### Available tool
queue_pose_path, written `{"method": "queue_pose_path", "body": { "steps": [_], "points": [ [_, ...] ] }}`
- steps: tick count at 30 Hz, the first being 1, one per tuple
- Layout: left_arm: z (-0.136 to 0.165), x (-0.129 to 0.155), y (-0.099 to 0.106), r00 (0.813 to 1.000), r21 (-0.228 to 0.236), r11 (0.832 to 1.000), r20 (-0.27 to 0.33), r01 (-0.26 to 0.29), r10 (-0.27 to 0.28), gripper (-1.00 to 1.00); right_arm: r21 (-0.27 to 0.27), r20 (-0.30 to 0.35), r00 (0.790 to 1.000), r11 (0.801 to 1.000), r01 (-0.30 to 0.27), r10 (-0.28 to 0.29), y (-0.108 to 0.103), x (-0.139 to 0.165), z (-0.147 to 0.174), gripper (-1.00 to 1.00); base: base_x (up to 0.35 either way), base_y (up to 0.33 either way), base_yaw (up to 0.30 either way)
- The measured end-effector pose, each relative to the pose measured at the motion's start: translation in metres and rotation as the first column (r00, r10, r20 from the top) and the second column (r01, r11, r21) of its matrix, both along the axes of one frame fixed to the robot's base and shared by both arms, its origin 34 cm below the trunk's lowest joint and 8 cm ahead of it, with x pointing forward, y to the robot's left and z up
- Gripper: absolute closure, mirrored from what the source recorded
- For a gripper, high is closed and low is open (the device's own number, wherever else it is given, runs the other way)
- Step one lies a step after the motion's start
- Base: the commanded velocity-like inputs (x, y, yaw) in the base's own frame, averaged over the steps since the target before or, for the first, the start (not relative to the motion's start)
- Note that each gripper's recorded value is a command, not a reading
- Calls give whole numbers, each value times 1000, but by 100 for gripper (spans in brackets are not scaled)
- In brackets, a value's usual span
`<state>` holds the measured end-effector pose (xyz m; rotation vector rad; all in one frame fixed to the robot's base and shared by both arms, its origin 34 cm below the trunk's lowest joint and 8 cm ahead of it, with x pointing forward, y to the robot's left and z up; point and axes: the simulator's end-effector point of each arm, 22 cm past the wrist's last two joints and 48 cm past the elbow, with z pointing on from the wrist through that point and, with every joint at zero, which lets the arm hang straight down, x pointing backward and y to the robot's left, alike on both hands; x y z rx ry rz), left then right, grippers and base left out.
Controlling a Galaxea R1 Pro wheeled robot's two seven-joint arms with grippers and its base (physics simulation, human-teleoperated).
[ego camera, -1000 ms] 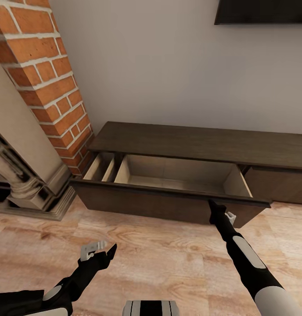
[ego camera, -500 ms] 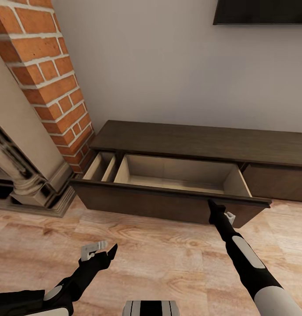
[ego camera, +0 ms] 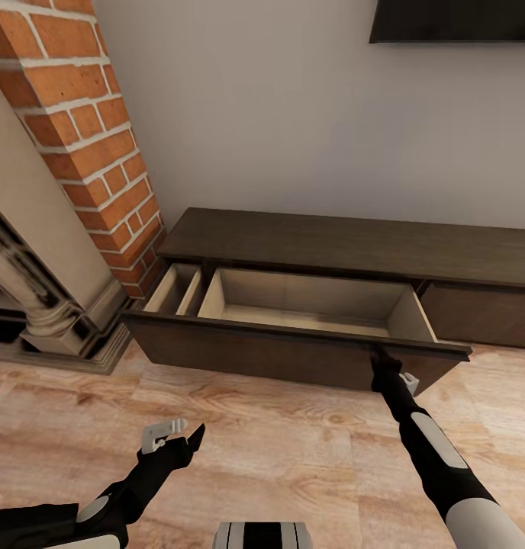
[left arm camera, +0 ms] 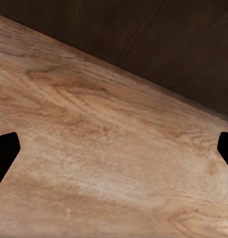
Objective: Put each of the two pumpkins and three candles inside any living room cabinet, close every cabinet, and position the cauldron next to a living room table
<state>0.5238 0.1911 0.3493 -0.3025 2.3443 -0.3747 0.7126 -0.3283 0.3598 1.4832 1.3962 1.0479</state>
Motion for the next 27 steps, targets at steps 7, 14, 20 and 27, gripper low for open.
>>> {"method": "queue_pose_path", "body": {
  "steps": [7,14,20,27],
  "points": [
    [0,0,0,1000,0,1000,-1,0,0,-100,-1,-2,1000,1000,0,0,0,0,-1,-100,-67,0,0],
    [0,0,0,1000,0,1000,-1,0,0,-100,-2,-3,1000,1000,-1,1,0,-1,-2,-100,-279,0,0],
    [-1,0,0,1000,0,1000,-2,0,0,-100,-2,-2,1000,1000,-1,1,0,0,-1,-100,-298,0,0],
    [0,0,0,1000,0,1000,0,0,0,-100,-6,0,1000,1000,-2,2,0,0,0,-100,-110,0,0]
  ]
}}
